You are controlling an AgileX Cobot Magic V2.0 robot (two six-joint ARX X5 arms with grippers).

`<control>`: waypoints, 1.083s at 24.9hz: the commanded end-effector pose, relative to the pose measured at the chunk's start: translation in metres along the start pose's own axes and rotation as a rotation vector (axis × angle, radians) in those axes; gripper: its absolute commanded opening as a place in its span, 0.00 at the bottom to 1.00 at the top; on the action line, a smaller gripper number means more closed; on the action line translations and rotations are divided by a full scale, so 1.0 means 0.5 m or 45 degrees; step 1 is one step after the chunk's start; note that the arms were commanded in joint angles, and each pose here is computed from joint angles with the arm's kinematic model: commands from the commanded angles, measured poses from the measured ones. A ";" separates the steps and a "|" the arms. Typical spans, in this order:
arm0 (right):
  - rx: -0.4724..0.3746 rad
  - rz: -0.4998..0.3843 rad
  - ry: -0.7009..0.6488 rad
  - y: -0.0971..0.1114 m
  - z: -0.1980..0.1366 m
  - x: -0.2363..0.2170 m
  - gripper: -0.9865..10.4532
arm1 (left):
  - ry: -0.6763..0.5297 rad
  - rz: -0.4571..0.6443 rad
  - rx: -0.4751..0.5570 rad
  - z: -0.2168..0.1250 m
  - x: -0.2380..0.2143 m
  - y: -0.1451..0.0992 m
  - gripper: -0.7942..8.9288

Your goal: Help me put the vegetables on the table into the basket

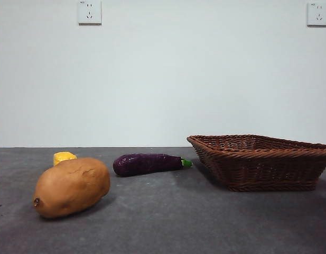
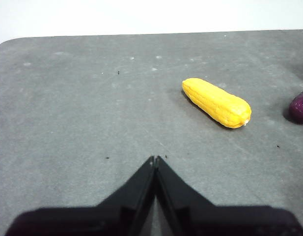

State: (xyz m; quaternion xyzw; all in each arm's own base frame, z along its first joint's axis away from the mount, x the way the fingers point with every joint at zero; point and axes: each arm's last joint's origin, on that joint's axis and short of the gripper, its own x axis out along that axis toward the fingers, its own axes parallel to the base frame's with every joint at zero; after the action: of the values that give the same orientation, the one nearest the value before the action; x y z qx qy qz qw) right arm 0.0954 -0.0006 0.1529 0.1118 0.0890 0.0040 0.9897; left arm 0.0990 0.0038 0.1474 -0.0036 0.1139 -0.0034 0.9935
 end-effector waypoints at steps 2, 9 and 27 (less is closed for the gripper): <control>0.172 0.000 0.010 0.000 -0.001 0.000 0.08 | -0.001 0.009 -0.004 -0.004 0.002 0.001 0.08; 0.266 0.032 0.054 0.008 0.023 -0.016 0.08 | 0.014 -0.013 0.000 -0.005 0.005 -0.002 0.08; 0.337 0.165 0.150 0.040 0.126 -0.058 0.08 | 0.029 -0.229 -0.135 0.017 0.001 -0.016 0.08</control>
State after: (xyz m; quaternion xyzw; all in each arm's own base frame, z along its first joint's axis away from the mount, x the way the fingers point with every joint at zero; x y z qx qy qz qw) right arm 0.0781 0.0044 0.2189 0.2356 0.1411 0.0629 0.9595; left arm 0.1013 -0.0035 0.1506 -0.0491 0.1304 -0.0806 0.9870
